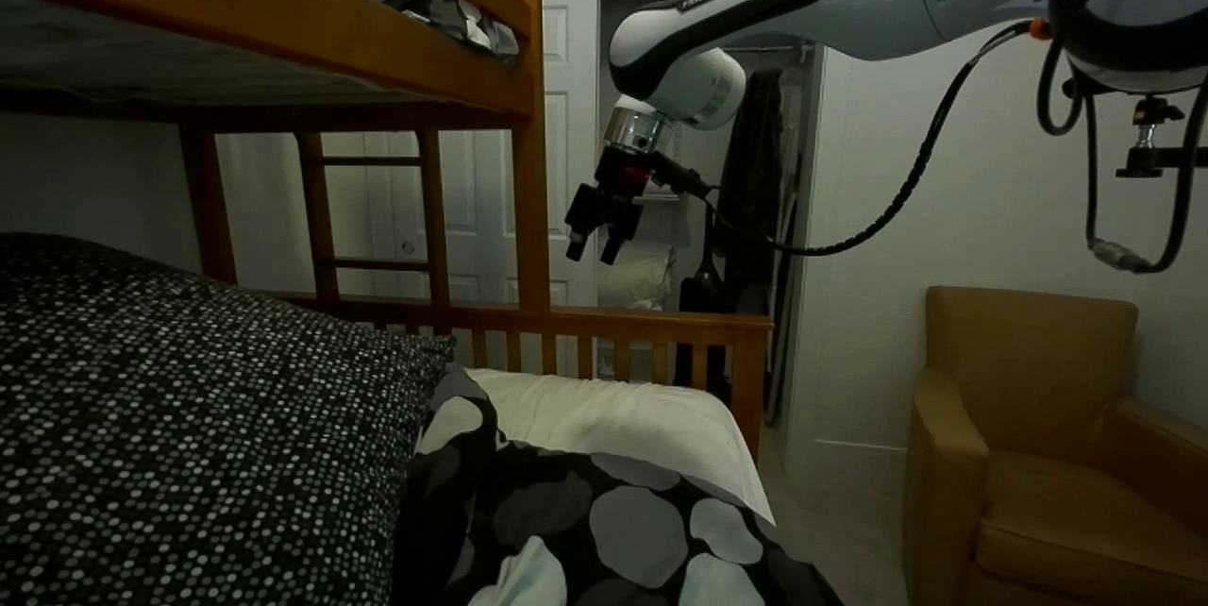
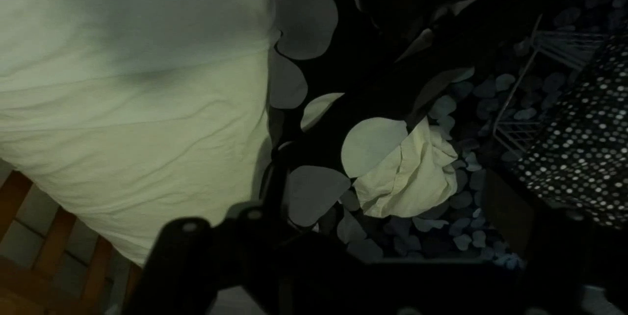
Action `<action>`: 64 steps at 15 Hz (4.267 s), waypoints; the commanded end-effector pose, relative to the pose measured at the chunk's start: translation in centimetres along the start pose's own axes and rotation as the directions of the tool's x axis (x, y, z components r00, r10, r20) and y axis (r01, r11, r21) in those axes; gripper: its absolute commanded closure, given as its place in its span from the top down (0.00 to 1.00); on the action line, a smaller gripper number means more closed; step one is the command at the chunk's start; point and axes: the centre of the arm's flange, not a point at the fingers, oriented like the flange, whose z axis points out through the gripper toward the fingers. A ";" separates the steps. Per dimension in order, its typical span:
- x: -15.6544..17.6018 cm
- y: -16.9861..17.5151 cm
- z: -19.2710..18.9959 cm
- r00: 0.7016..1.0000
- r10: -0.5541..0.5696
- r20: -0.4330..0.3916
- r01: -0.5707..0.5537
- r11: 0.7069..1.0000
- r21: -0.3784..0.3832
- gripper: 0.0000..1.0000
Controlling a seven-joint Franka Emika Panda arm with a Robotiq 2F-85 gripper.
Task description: Place the white cloth on the uncovered corner of the bed
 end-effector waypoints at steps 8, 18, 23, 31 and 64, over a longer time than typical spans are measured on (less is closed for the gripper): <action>12.8 -2.1 14.2 0.963 -0.230 -0.140 0.234 0.972 0.009 1.00; 9.1 -8.3 24.0 0.882 -0.471 -0.024 0.465 0.858 0.219 1.00; 11.3 -9.1 26.9 0.871 -0.488 -0.059 0.491 0.857 0.158 1.00; 15.8 -9.6 36.0 0.840 -0.531 -0.117 0.537 0.843 0.030 1.00; 11.3 -13.7 45.3 0.838 -0.327 -0.436 0.345 0.938 -0.040 0.11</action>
